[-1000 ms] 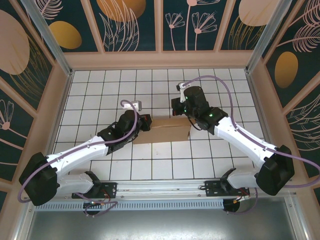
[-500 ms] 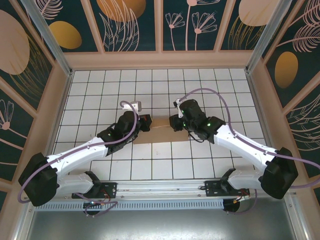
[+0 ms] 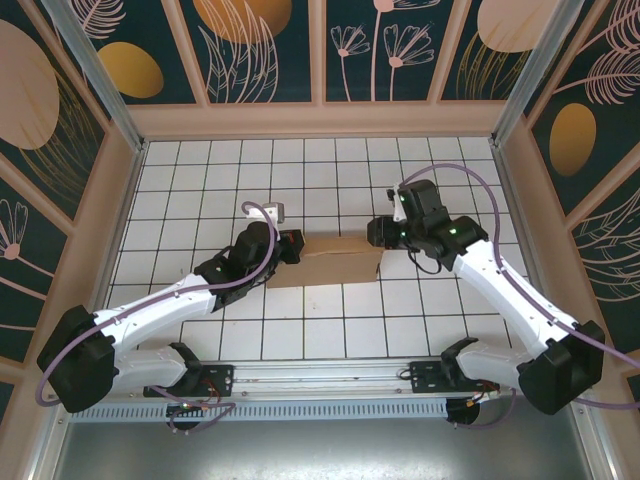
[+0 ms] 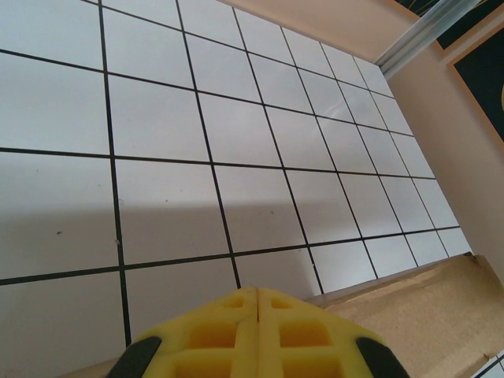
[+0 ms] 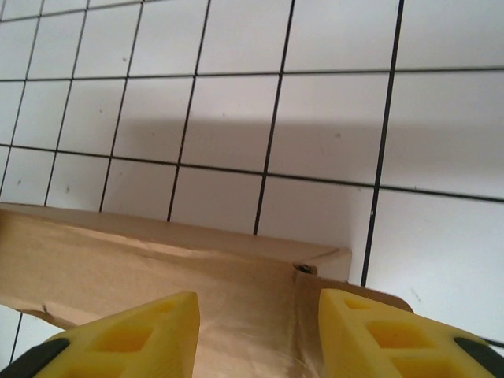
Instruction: Fold the paper box
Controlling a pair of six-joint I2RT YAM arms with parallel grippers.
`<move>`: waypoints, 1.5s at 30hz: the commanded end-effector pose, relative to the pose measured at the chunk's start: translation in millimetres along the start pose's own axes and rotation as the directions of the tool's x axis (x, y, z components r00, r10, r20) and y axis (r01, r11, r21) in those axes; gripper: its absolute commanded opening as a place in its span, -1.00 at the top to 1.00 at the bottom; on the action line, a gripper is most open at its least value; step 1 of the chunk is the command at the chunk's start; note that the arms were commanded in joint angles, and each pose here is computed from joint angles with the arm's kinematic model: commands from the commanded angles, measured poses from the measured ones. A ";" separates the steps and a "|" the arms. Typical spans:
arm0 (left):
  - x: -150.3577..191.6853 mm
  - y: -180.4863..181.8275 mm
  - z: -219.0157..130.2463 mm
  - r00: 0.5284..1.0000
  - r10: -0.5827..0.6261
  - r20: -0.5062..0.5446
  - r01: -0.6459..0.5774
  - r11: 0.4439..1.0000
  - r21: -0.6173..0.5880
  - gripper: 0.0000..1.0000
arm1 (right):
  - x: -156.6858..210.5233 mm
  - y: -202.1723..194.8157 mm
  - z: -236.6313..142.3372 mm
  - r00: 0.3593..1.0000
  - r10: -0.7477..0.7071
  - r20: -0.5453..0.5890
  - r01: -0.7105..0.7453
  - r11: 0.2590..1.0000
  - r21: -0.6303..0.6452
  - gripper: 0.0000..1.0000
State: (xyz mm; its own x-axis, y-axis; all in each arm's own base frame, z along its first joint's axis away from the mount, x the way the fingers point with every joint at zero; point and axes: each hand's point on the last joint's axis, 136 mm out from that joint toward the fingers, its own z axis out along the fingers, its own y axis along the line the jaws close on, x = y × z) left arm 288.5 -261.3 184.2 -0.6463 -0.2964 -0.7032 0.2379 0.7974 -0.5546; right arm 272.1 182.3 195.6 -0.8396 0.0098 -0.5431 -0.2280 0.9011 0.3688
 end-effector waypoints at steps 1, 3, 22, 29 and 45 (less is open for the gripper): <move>14.3 7.2 0.4 0.998 0.026 -0.050 -0.026 1.000 -0.008 1.00 | 22.2 -4.7 4.6 0.996 0.034 -0.079 -0.035 0.999 -0.018 0.11; 13.6 7.6 -0.3 0.998 0.029 -0.049 -0.030 0.999 -0.012 1.00 | 26.2 -6.2 7.6 0.995 0.039 -0.090 -0.040 0.999 -0.017 0.11; 22.1 5.2 0.4 0.998 0.031 -0.060 -0.029 0.999 0.036 1.00 | 37.9 36.6 3.0 0.924 0.273 -0.268 -0.378 0.759 -0.530 0.09; 26.8 10.1 0.1 0.997 0.031 -0.065 -0.029 0.999 0.028 1.00 | 2.8 -1.2 -8.0 0.986 0.166 -0.005 -0.163 0.959 -0.232 0.14; 19.3 9.7 -3.8 0.998 0.030 -0.047 -0.029 0.999 0.013 1.00 | 26.7 100.8 33.7 0.962 -0.272 -0.011 0.266 0.947 -0.183 0.69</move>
State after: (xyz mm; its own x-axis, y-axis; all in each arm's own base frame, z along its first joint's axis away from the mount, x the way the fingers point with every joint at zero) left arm 284.2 -263.6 185.8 -0.6333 -0.2997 -0.7135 0.2826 0.7688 -0.5737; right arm 237.8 286.5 198.9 -0.7748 -0.2289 -0.5894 -0.5212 0.7589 0.3904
